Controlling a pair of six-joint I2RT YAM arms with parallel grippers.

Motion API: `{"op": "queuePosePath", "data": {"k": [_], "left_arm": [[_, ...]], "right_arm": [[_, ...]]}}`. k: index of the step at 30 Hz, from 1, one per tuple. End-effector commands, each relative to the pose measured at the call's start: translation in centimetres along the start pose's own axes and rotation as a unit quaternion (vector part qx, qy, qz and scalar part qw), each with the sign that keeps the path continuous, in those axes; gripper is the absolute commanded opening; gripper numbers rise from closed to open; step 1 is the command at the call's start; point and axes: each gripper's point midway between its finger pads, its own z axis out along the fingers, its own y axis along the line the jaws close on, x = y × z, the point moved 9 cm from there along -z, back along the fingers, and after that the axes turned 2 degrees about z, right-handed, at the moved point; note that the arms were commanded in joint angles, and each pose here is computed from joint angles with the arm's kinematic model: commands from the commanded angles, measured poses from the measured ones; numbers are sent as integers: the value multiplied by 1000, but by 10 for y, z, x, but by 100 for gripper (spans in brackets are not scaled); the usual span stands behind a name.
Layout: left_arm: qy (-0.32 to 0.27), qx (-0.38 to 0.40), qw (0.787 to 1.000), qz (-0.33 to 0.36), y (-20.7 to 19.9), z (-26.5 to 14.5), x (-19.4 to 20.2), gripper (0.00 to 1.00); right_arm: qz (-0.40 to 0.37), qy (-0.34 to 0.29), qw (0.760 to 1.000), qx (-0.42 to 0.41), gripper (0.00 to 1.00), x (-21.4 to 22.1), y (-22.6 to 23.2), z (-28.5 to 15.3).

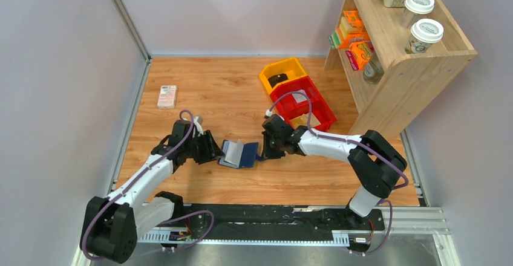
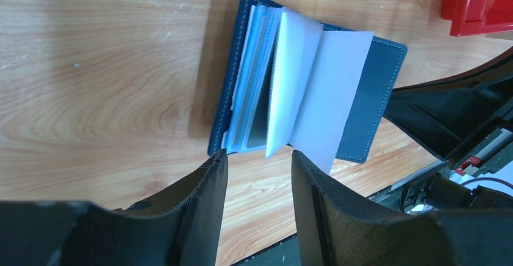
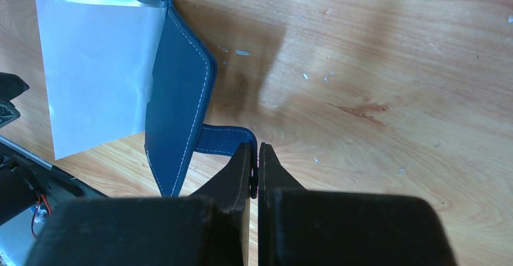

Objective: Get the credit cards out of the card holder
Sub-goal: Open the card holder at the center of the board.

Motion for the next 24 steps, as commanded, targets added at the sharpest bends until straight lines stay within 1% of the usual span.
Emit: {"op": "queuePosePath", "data": {"k": [1,7,10,12,17,24], "left_arm": [[-17,52,998,18,-19,2,-17,50],[-8,54,998,18,-22,9,-20,48],[-8,43,999,18,-21,13,-21,47],[-4,33,999,14,-19,17,-22,48],[10,47,999,2,-20,26,-22,48],[25,37,999,-3,-18,35,-18,48]], "right_arm": [[-4,-17,1000,-5,0,-4,0,6],[-13,-14,1000,-2,0,-4,-1,9],[-16,-15,1000,-3,0,-4,-1,9],[-16,-14,1000,-1,0,-4,-2,10],[-18,-15,1000,-3,0,-5,-1,10],[-18,-14,1000,-6,0,-6,0,10]]}}
